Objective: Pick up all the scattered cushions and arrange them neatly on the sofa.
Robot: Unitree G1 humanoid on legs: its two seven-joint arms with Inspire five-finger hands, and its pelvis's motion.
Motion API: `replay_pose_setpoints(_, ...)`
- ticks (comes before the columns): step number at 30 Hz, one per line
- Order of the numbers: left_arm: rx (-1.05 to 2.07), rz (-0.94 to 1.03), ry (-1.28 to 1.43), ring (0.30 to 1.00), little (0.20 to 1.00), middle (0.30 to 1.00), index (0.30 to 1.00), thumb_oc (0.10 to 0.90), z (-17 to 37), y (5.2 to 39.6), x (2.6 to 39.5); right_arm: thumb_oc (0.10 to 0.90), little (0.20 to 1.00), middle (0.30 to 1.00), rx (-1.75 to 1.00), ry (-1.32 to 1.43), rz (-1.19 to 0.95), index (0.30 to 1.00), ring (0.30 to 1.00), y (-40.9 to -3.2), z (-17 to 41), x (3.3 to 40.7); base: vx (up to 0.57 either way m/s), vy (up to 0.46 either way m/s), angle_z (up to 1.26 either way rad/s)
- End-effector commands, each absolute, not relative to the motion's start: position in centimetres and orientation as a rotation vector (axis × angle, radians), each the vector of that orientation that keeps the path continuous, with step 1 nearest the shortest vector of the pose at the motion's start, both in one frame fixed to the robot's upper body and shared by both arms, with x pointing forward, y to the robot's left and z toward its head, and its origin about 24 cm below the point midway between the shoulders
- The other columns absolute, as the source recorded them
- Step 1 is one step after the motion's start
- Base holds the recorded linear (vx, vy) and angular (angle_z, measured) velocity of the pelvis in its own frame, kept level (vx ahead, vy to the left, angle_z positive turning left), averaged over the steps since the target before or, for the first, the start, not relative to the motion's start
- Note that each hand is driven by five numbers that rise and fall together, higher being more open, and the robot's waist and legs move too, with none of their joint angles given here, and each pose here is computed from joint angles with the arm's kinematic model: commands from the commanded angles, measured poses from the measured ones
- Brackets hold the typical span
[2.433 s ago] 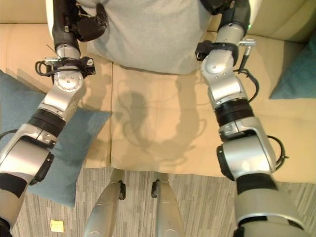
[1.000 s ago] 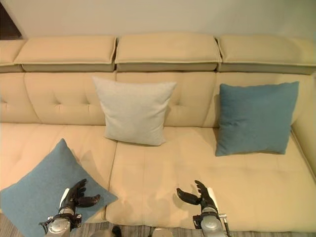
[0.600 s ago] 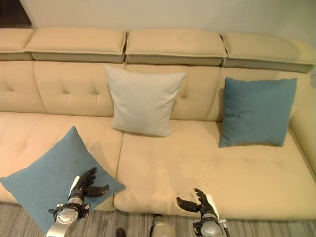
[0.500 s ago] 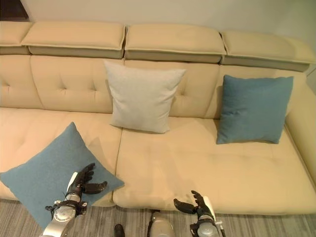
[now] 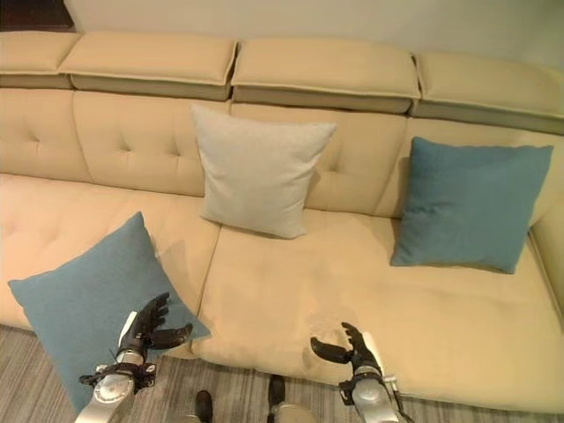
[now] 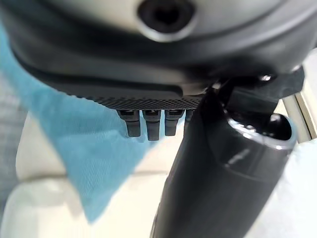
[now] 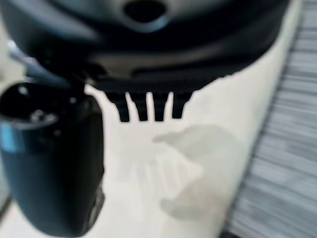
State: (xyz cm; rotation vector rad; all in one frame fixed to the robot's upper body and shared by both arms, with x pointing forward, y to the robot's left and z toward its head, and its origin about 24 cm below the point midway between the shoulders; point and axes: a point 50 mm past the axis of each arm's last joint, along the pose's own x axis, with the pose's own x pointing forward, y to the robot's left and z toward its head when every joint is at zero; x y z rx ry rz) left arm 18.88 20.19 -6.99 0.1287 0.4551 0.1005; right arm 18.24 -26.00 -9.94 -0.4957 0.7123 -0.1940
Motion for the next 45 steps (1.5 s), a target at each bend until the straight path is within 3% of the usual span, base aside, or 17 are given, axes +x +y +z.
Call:
replay_pose_setpoints(1, 0.127, 0.085, 0.314, 0.9, 0.9, 0.9, 0.9, 0.8, -4.6, 20.7, 20.1, 0.8, 0.9, 0.9, -0.487, 0.667, -0.211, 0.9, 0.9, -26.1, -9.6, 18.1, 0.0, -0.08, 0.26)
replay_pose_setpoints(11, 0.193, 0.054, 0.467, 0.9, 0.9, 0.9, 0.9, 0.8, -7.3, 21.0, 18.1, 0.8, 0.9, 0.9, -0.483, 0.676, -0.214, 0.9, 0.9, -26.3, -9.7, 17.5, -0.02, -0.046, 0.09)
replay_pose_setpoints(31, 0.254, 0.047, 0.487, 0.9, 0.9, 0.9, 0.9, 0.8, -7.7, 21.1, 19.2, 0.8, 0.9, 0.9, -0.506, 0.645, -0.219, 0.9, 0.9, -26.2, -9.1, 18.8, -0.09, 0.03, 0.63)
replay_pose_setpoints(45, 0.325, 0.118, 0.512, 0.9, 0.9, 0.9, 0.9, 0.8, -7.5, 23.8, 18.9, 0.8, 0.9, 0.9, -0.474, 0.656, -0.186, 0.9, 0.9, -24.7, -9.7, 18.4, 0.02, 0.033, 0.6)
